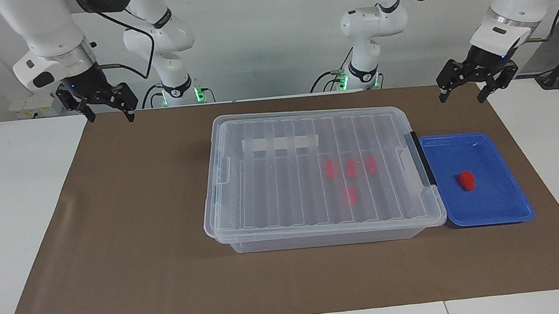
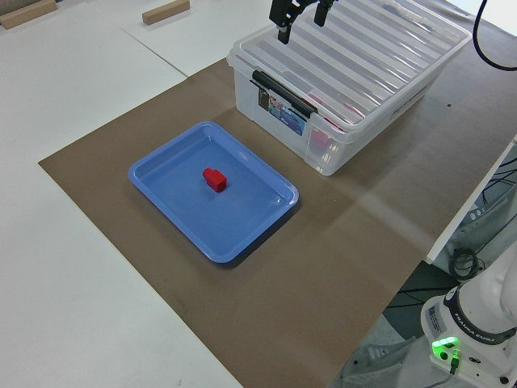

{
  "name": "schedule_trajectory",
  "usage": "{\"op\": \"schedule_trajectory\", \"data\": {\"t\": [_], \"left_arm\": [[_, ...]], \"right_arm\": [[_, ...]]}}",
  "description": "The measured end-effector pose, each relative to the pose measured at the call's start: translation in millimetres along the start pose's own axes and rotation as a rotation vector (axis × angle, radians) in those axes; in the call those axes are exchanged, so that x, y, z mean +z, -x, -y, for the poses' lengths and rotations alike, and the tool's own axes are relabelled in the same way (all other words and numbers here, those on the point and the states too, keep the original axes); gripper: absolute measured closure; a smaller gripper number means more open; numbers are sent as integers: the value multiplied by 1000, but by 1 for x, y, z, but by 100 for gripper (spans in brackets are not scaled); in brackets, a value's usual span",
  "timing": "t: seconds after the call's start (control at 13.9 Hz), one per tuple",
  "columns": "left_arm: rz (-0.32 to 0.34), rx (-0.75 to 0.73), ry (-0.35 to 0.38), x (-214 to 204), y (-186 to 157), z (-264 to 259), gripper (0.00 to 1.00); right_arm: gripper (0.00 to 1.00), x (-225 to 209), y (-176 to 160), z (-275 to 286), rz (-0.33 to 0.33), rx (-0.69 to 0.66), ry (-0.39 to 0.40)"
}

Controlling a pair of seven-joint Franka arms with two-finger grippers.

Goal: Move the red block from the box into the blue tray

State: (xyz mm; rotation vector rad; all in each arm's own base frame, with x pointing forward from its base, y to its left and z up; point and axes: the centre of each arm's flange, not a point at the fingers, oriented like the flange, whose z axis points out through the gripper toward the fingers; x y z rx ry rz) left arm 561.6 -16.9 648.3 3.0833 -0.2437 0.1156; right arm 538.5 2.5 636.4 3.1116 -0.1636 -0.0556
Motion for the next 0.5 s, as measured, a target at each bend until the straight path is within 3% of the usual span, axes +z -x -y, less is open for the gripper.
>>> {"op": "schedule_trajectory", "data": {"t": [0.5], "left_arm": [[17,-3,2,11,-4,2,0]], "right_arm": [[0,0,0,0,0,0,0]]}}
